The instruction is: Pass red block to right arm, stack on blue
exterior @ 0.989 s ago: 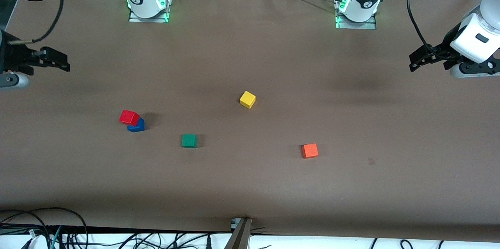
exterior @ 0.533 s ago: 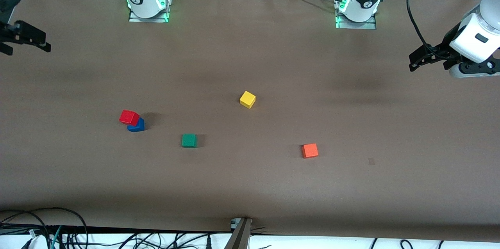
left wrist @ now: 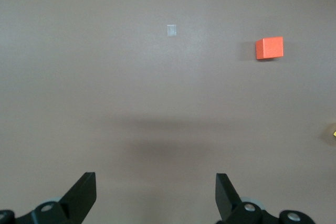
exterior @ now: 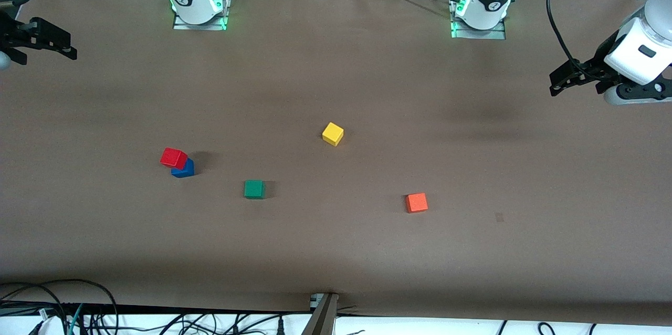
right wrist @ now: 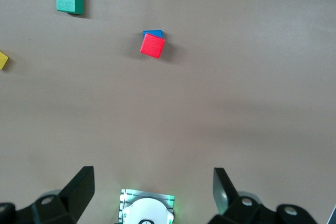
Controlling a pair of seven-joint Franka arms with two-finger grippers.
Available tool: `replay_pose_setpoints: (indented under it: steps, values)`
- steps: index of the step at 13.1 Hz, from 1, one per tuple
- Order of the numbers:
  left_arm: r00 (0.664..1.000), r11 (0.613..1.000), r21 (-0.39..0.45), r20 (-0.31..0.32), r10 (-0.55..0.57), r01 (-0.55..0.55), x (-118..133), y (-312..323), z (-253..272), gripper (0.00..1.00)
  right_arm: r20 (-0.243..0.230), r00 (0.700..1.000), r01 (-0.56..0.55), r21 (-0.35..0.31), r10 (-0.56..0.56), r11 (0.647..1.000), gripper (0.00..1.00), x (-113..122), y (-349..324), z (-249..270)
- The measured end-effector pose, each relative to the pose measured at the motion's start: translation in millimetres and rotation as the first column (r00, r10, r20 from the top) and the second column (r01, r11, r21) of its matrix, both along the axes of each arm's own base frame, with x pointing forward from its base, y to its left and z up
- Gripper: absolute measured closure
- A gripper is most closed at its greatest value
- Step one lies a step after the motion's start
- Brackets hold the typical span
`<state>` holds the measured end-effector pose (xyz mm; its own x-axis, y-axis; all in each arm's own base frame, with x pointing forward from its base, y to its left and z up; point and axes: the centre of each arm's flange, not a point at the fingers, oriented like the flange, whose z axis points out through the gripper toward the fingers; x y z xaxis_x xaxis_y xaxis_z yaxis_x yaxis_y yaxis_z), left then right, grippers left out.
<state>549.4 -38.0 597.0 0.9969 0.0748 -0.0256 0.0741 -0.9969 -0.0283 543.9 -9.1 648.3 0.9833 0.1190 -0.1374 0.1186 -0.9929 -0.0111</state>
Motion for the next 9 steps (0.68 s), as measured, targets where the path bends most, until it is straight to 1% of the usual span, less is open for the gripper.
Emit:
replay_pose_setpoints:
  steps: [9]
  values:
    - [1.000,1.000,0.000,0.000,0.000,0.000,0.0,-0.3,0.0,0.00,-0.004,1.000,0.004,-0.001,-0.004,1.000,0.00,1.7,-2.0,-2.7]
